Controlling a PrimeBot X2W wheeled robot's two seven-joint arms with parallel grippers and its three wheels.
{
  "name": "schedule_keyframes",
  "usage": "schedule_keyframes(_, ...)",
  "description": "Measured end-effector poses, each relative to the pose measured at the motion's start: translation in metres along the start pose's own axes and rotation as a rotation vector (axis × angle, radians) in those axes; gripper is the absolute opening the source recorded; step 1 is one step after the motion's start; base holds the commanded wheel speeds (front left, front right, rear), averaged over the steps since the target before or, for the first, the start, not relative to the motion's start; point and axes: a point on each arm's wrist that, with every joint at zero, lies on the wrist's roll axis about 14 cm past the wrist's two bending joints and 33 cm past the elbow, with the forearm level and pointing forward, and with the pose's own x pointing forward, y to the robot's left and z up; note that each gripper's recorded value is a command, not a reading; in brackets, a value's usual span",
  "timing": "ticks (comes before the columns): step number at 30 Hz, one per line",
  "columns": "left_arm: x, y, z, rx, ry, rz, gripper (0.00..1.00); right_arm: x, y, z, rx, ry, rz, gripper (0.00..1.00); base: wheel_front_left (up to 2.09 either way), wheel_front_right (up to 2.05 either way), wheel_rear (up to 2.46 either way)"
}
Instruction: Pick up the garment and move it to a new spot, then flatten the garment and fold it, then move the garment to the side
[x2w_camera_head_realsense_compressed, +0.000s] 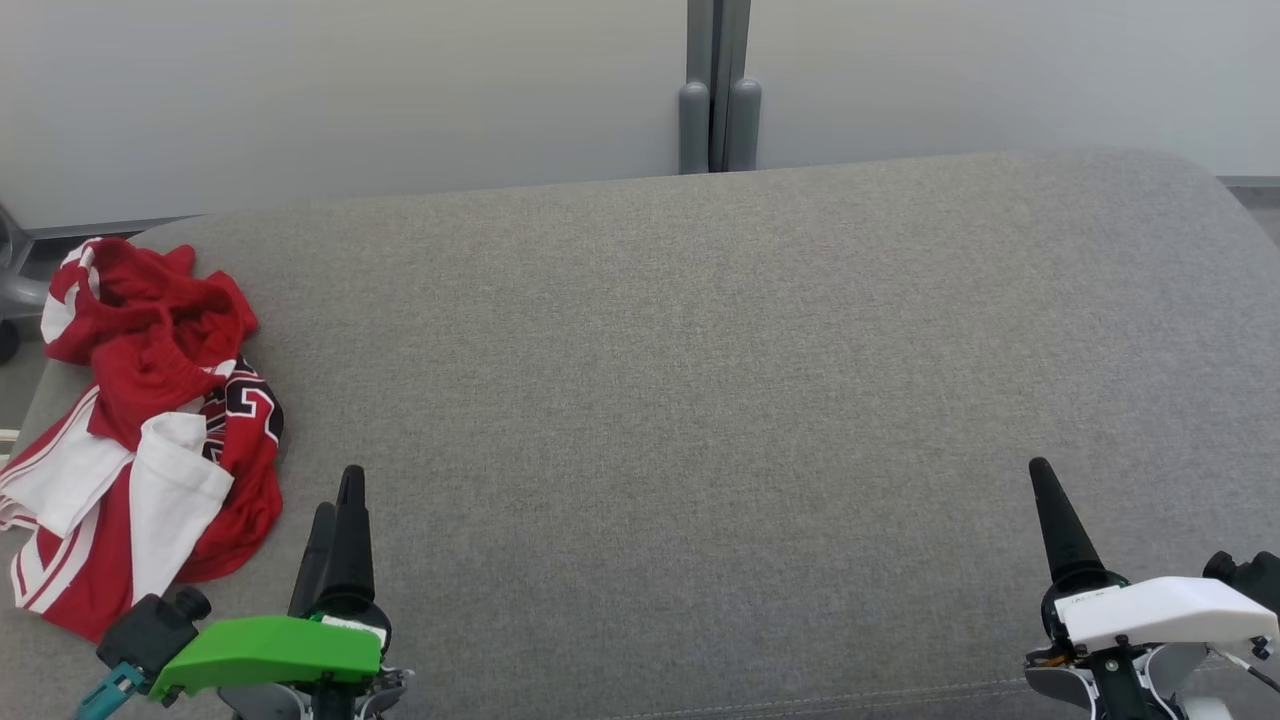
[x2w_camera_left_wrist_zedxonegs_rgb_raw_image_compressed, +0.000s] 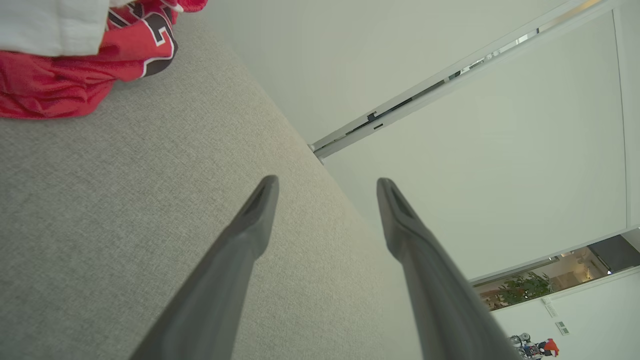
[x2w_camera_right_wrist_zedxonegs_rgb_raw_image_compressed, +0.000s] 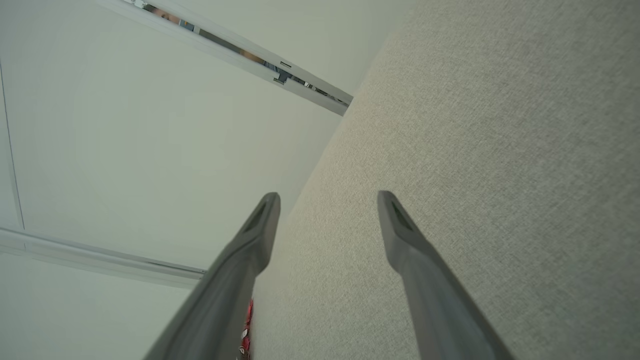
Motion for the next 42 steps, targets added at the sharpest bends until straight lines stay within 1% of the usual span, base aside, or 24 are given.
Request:
schedule_keyframes(8,-0.003,0.0,0.005,0.181,-0.02,-0.003,1.0,0.001,0.011,-0.009,-0.181,0.019,0.036,1.0,0.0,0.0,0.0)
schedule_keyframes(19,-0.011,0.006,0.011,0.379,-0.046,0.012,1.0,0.0,0.024,-0.022,-0.37,0.035,0.09,1.0,0.0,0.0,0.0)
schedule_keyframes(25,-0.017,0.012,0.01,0.464,-0.04,0.022,1.0,-0.001,0.028,-0.026,-0.452,0.039,0.109,1.0,0.0,0.0,0.0)
schedule_keyframes(29,-0.019,0.015,0.008,0.496,-0.036,0.026,1.0,-0.001,0.029,-0.029,-0.488,0.043,0.119,1.0,0.0,0.0,0.0)
schedule_keyframes(42,-0.028,0.023,0.004,0.649,-0.025,0.032,1.0,-0.006,0.036,-0.041,-0.645,0.05,0.17,1.0,0.0,0.0,0.0)
